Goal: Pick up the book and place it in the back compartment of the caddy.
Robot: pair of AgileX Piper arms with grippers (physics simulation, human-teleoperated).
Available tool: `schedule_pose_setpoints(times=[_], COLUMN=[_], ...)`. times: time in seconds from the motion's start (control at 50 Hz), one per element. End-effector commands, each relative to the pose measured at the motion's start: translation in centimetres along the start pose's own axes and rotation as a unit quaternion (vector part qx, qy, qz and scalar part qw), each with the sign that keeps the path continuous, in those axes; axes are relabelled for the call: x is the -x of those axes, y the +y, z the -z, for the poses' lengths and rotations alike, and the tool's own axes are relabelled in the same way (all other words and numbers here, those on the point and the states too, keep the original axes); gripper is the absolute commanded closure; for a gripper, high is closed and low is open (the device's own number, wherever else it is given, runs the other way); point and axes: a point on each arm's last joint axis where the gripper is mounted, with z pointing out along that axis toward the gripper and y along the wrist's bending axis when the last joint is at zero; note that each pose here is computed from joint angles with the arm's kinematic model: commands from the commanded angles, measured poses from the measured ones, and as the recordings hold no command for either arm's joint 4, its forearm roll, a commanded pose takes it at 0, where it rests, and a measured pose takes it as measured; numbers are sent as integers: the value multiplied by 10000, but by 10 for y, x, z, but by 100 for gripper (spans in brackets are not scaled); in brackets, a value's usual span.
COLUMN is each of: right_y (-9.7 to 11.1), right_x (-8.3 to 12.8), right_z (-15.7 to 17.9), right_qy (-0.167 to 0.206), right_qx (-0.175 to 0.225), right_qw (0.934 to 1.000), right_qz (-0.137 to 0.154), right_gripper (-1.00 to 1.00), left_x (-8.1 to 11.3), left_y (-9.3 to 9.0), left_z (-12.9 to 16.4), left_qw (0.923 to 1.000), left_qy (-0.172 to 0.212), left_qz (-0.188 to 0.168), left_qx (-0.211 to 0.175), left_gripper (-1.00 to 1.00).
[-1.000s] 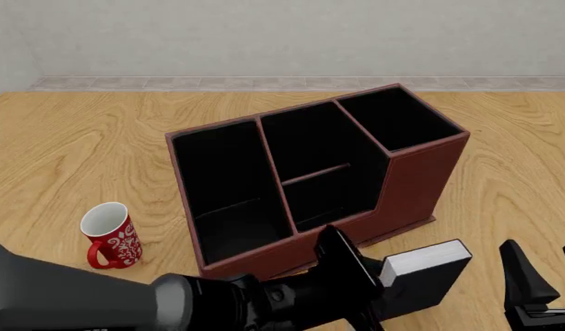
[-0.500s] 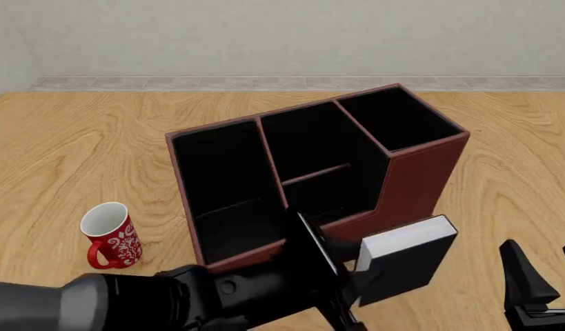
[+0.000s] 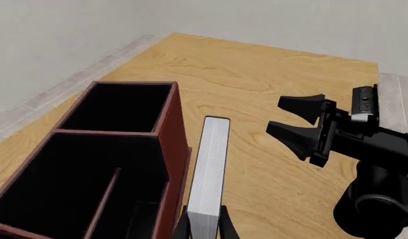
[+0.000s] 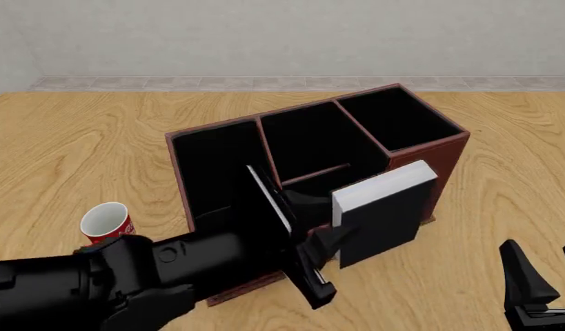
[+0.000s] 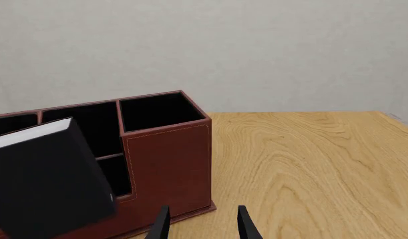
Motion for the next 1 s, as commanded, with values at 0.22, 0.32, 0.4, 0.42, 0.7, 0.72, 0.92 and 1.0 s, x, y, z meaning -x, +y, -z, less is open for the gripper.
schedule_pose_setpoints(times=[0.22,0.32,0.4,0.42,0.7,0.72,0.92,1.0], right_y=[0,0,0,0,0,0,0,0], right_x=[0,0,0,0,0,0,0,0], right_z=[0,0,0,0,0,0,0,0], right_qy=[-1,1,1,1,0,0,0,-1], right_qx=[1,1,0,0,1,-1,0,1], right_qw=[10000,10000,10000,10000,10000,10000,10000,10000], right_qz=[1,1,-2,-2,-1,1,0,0], right_gripper=[-100,-100,-100,-100,-100,-100,-100,-100], left_x=[38,34,36,36,33,32,31,29], left_y=[15,19,23,23,32,33,40,45], left_z=[22,23,27,27,30,29,18,9], left_qw=[9992,9990,9987,9987,9982,9981,9974,9970], left_qy=[-165,-90,-95,-95,-108,-97,-1,56], left_qz=[-264,-305,-304,-304,-222,-218,-281,-262], left_qx=[247,321,390,390,555,571,659,723], left_gripper=[100,100,100,100,100,100,100,100])
